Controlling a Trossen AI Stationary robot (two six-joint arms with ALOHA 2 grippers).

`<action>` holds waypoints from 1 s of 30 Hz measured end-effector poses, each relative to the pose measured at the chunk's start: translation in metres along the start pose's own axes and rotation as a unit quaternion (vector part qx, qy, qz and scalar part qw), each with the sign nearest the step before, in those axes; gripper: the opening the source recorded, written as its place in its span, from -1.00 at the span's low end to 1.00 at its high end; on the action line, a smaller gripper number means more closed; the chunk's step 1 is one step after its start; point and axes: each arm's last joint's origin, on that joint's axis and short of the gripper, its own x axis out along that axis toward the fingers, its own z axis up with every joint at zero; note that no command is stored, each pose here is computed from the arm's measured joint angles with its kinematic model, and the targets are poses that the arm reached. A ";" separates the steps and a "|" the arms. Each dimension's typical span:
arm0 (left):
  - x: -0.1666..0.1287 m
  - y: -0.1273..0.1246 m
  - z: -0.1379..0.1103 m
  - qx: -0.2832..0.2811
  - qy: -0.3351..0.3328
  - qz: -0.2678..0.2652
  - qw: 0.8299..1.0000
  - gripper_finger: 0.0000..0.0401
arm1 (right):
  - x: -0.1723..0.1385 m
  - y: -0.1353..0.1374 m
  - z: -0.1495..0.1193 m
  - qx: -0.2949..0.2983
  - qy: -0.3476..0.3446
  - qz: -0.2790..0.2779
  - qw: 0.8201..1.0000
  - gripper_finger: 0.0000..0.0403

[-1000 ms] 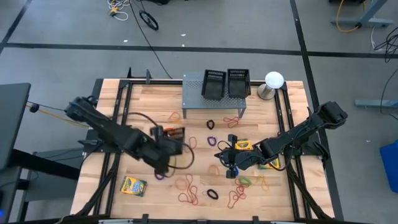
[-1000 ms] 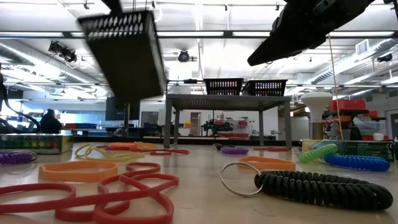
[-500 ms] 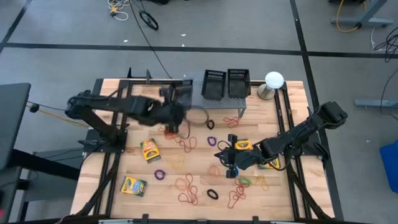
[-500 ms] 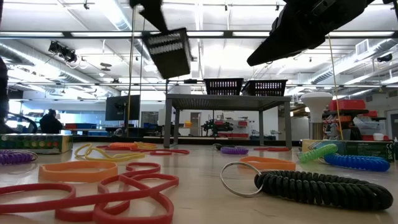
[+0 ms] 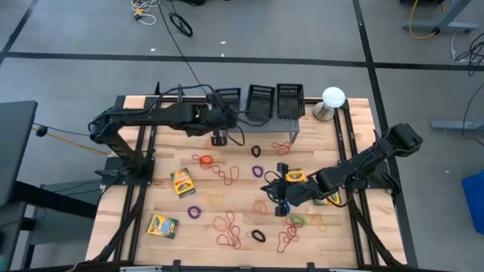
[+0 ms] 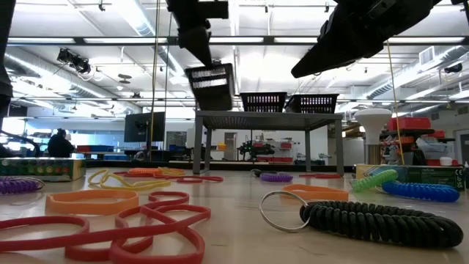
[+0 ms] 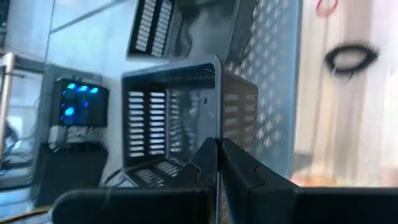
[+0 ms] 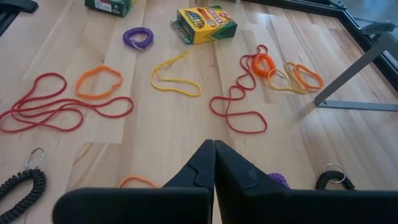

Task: Sort rubber bands into baskets
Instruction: Put the top black basket into the shelf

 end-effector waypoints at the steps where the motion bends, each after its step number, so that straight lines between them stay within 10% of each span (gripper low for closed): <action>1: 0.003 0.000 -0.001 -0.001 0.000 -0.001 1.000 -0.95 | 0.000 0.000 0.000 0.000 0.000 0.000 1.000 -0.97; 30: 0.013 -0.009 0.002 0.019 -0.047 -0.047 0.998 -0.95 | 0.000 0.000 0.000 -0.008 -0.002 0.000 1.000 -0.97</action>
